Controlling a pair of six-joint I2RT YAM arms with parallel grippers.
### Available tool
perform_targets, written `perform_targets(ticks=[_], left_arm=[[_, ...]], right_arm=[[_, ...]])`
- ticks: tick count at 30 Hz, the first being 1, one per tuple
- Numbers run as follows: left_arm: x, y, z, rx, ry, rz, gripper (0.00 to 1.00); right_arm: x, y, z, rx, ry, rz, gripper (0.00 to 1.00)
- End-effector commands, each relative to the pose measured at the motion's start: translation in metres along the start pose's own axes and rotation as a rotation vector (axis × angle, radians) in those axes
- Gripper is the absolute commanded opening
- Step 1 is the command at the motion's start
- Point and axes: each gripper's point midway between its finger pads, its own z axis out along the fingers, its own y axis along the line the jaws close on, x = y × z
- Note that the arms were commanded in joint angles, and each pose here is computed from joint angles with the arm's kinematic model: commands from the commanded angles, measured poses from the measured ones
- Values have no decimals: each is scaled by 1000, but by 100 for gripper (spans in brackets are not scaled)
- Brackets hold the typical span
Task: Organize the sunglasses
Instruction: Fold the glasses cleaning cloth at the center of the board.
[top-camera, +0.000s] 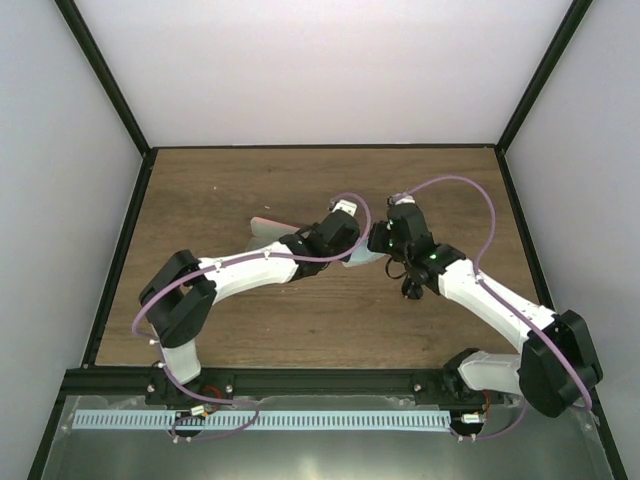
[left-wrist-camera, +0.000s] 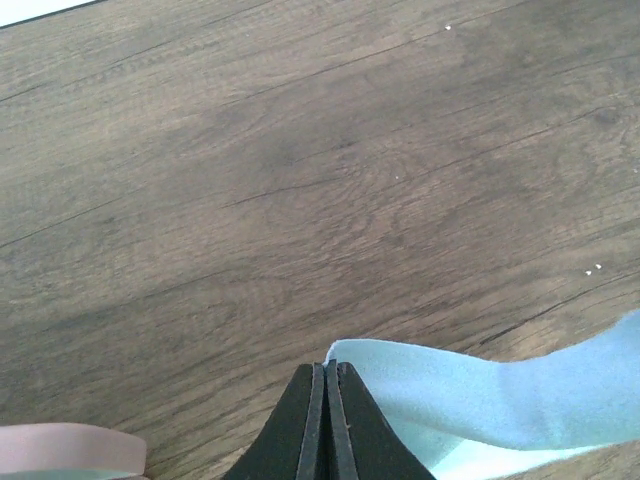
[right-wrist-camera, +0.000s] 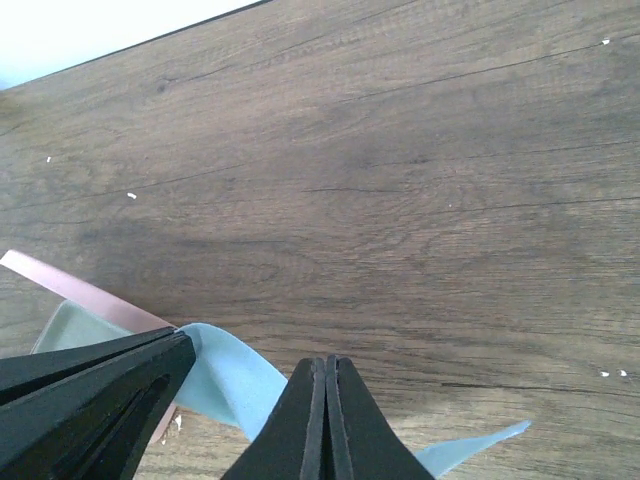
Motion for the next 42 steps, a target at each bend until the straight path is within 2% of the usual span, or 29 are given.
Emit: perform_targets(ticks=[1, 14, 21, 29, 42], left_arm=[[-10, 7, -9, -43, -21, 15, 4], [-25, -2, -36, -13, -58, -17, 4], [-11, -21, -50, -12, -43, -2, 4], [15, -19, -66, -5, -5, -11, 4], [39, -7, -40, -115, 20, 26, 5]], right_arm=[[4, -2, -5, -1, 2, -9, 1], [7, 11, -38, -99, -25, 1, 1], [24, 19, -57, -164, -13, 4, 1], [46, 18, -77, -216, 5, 6, 1], [65, -5, -31, -43, 66, 1, 1]])
